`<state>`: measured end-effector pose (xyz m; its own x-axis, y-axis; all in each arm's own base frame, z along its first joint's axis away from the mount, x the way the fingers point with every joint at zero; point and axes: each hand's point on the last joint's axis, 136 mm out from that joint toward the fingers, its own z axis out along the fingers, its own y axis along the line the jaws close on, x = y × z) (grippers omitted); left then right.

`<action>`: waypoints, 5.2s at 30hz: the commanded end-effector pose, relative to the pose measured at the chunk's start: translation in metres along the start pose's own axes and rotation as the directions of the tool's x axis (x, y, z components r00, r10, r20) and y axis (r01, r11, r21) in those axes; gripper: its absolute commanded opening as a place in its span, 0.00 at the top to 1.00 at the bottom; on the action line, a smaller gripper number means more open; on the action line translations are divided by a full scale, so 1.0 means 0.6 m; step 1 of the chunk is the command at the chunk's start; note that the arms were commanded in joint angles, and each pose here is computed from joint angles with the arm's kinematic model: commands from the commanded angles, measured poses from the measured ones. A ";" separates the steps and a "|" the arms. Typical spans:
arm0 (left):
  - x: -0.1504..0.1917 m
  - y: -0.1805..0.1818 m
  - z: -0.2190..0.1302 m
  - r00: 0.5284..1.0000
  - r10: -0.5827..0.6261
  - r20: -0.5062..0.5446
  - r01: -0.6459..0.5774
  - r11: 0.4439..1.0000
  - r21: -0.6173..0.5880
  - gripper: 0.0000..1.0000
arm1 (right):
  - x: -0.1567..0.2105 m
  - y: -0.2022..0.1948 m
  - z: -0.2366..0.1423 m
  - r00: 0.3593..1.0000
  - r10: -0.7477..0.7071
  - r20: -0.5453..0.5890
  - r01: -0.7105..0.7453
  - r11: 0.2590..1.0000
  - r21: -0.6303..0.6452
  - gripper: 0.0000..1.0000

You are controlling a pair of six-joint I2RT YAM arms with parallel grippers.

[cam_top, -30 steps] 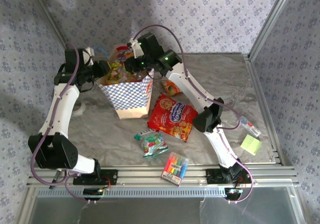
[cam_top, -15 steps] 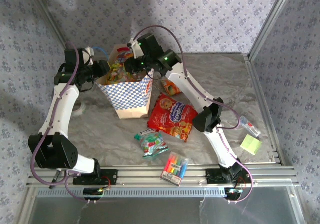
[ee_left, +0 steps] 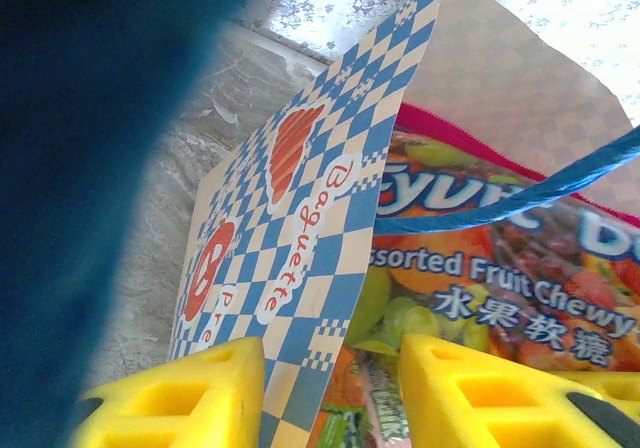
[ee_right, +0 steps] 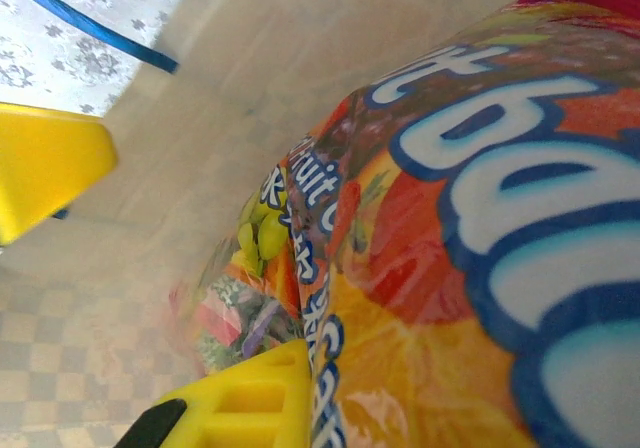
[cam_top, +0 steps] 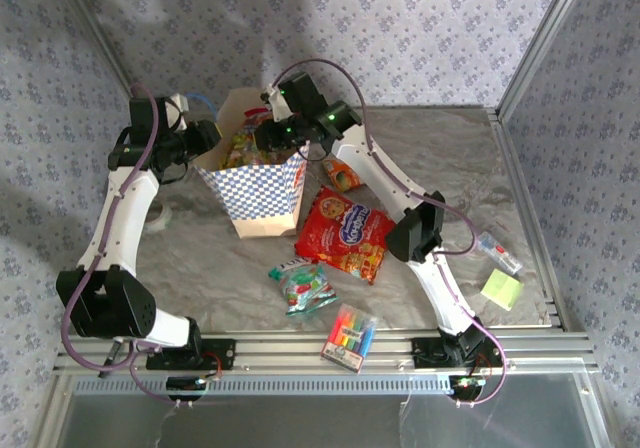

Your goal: Place the snacks into the paper bag

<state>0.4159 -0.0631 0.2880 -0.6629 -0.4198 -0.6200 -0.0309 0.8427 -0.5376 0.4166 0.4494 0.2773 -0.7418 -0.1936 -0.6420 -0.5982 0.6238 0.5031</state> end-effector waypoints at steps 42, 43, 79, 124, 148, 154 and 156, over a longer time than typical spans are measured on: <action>-0.006 -0.016 -0.009 1.000 -0.002 -0.004 0.002 0.999 0.040 0.59 | -0.044 0.067 -0.074 0.989 -0.104 0.102 0.110 0.992 -0.054 0.51; -0.006 -0.017 -0.008 1.000 -0.002 -0.004 0.002 0.999 0.041 0.59 | -0.044 0.072 -0.077 0.988 -0.114 0.105 0.120 0.991 -0.053 0.51; 0.022 -0.019 -0.036 0.991 0.103 -0.091 -0.106 0.994 -0.035 0.56 | 0.027 0.064 -0.274 0.921 -0.362 0.144 0.322 0.916 0.241 0.48; 0.003 -0.049 -0.001 0.979 0.175 -0.108 -0.185 0.979 -0.084 0.50 | 0.105 -0.316 -0.441 0.944 0.060 0.324 -0.202 0.882 0.426 0.41; 0.001 -0.036 0.028 0.973 0.186 -0.134 -0.202 0.973 -0.116 0.49 | 0.141 -0.468 -0.326 0.910 0.342 0.237 -0.411 0.823 0.392 0.37; -0.001 -0.038 0.033 0.972 0.191 -0.139 -0.206 0.973 -0.106 0.49 | 0.163 -0.506 -0.294 0.891 0.404 0.209 -0.454 0.796 0.401 0.37; 0.002 -0.039 0.036 0.971 0.190 -0.145 -0.205 0.973 -0.102 0.49 | 0.173 -0.517 -0.281 0.885 0.423 0.196 -0.466 0.788 0.402 0.37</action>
<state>0.4300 -0.0865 0.2813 -0.7622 -0.2225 -0.6079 0.0027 0.9380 -0.3466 0.4682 0.1081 0.1624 -0.8372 0.2158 -0.5025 -0.0338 0.8967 0.4414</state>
